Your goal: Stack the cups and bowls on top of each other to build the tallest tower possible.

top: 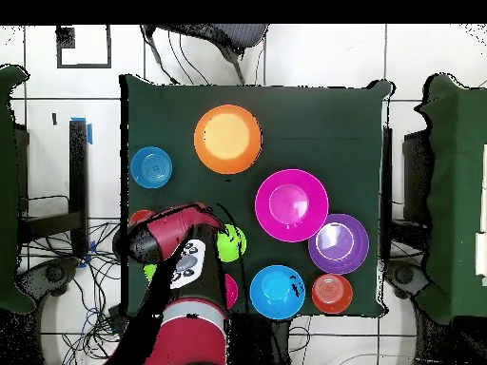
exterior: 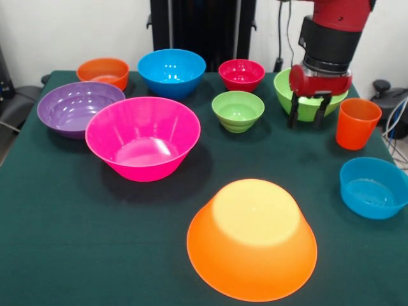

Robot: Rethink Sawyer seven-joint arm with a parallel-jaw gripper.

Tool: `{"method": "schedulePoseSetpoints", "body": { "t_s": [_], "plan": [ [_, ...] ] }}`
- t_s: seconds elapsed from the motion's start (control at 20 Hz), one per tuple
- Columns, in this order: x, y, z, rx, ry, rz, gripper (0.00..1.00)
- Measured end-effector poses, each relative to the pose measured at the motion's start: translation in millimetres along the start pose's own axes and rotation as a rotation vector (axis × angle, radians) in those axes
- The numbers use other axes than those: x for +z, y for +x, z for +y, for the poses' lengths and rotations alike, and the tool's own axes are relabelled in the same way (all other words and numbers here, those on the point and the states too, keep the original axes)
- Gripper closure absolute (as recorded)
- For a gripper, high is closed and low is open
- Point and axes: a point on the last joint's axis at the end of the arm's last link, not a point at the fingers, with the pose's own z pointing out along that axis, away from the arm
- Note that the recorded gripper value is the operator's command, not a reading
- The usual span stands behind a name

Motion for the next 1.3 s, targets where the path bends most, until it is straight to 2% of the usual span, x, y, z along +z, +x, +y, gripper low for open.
{"method": "schedulePoseSetpoints", "body": {
  "t_s": [0.25, 0.6, 1.3],
  "plan": [
    [8.4, 5.7, 7.3, -0.011, -0.004, 0.009, 0.0],
    [5.8, 4.5, 13.1, -0.02, -0.005, 0.002, 0.0],
    [-24.2, -19.6, 7.7, -0.007, 0.001, -0.063, 0.0]
  ]
}}
